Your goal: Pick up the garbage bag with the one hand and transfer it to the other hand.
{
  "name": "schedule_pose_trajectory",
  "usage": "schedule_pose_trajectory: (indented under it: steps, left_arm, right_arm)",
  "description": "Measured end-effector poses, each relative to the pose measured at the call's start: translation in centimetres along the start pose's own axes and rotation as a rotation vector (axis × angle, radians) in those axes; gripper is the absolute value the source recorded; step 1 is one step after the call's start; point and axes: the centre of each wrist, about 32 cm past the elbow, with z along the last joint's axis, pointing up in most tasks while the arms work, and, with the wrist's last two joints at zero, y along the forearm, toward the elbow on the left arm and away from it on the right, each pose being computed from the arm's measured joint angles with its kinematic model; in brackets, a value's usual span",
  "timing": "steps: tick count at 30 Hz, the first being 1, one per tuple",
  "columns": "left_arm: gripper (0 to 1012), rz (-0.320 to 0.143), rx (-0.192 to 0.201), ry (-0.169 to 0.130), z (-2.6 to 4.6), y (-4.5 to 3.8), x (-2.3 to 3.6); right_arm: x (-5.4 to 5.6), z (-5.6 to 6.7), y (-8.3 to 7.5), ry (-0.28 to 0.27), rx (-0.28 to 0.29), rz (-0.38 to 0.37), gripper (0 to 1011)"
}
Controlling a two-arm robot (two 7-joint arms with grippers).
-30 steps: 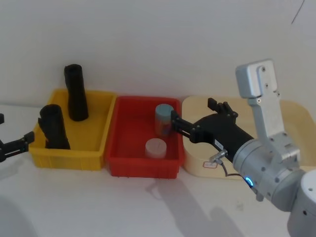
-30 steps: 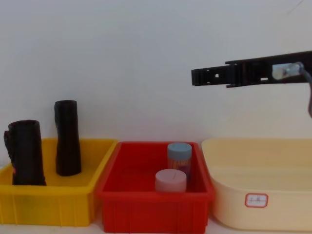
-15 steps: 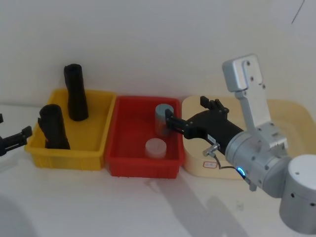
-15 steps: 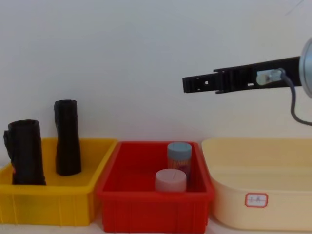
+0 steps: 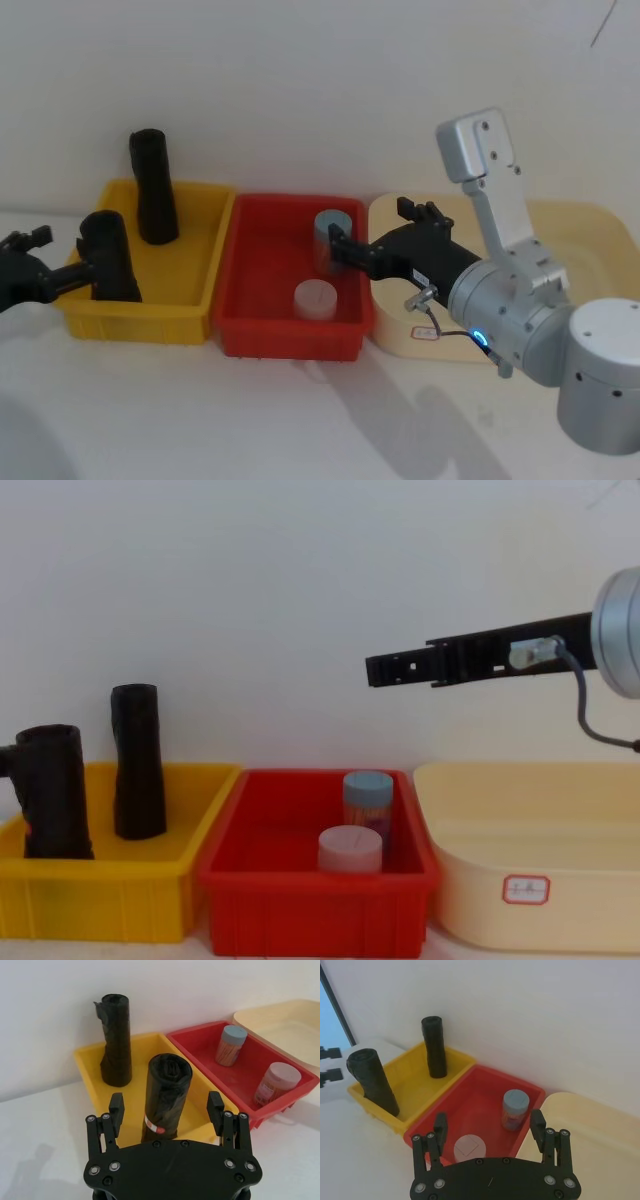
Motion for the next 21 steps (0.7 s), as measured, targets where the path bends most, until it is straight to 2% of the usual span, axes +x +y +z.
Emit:
schedule_pose_trajectory:
  steps: [6, 10, 13, 21]
  left_arm:
    - [1001, -0.006, 0.008, 0.003, -0.44, -2.23, -0.06]
    - [1001, 0.005, 0.011, 0.003, -0.55, -3.07, -0.12]
    - [1001, 0.021, 0.015, 0.005, -0.72, -4.15, -0.22]
    - [1001, 0.022, 0.028, 0.013, -1.01, -5.9, -0.42]
  right_arm:
    - [0.2, -0.1, 0.4, 0.002, -0.007, 0.01, 1001]
    - [0.4, -0.1, 0.6, 0.003, -0.011, 0.015, 1001]
    - [0.6, -0.1, 0.7, 0.003, -0.013, 0.019, 1001]
    - [1.0, -0.1, 1.1, 0.009, -0.029, 0.035, 1001]
